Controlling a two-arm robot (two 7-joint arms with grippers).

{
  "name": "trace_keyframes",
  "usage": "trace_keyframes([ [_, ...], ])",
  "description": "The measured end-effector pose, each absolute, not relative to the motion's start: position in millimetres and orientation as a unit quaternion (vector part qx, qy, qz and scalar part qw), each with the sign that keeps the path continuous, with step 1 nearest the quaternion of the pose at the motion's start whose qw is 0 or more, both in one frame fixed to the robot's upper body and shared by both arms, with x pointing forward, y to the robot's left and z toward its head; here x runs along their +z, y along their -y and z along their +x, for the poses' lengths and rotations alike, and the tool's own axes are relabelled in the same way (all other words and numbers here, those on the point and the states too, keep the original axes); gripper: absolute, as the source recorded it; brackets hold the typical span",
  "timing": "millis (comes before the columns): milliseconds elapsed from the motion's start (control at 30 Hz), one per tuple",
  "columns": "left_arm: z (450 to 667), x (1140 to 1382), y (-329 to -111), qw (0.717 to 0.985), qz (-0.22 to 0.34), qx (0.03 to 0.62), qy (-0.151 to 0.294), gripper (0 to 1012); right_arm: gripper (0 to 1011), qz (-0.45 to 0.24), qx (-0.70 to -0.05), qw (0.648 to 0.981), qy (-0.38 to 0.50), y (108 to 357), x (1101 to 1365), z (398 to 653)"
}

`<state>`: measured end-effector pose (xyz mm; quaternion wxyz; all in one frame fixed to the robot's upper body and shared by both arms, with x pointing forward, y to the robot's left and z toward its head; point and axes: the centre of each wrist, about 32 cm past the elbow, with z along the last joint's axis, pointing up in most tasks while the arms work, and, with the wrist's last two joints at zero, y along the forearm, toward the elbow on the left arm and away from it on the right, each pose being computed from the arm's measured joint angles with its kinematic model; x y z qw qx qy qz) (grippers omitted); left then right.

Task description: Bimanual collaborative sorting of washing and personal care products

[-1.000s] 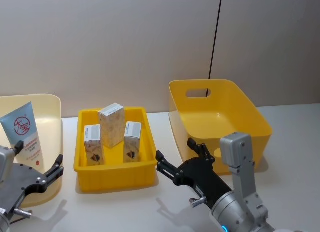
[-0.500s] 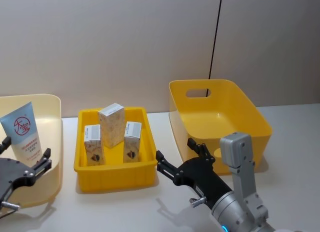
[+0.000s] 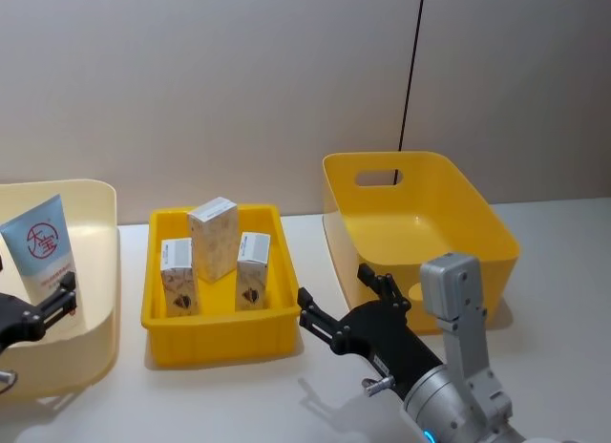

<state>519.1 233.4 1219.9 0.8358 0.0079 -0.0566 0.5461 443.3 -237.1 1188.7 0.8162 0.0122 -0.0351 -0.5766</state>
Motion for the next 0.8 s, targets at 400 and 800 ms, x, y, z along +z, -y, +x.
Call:
trace_keyframes([
  [400, 542.3, 1218.8, -250.0, 0.841, -0.004, 0.541, 0.015, 1003, 1001, 0.012, -0.577, 0.816, 0.035, 237.1, 1188.7, 443.3],
  [800, 565.5, 1214.2, -258.5, 0.848, -0.013, 0.530, -0.014, 1003, 1001, 0.012, -0.577, 0.816, 0.035, 237.1, 1188.7, 443.3],
])
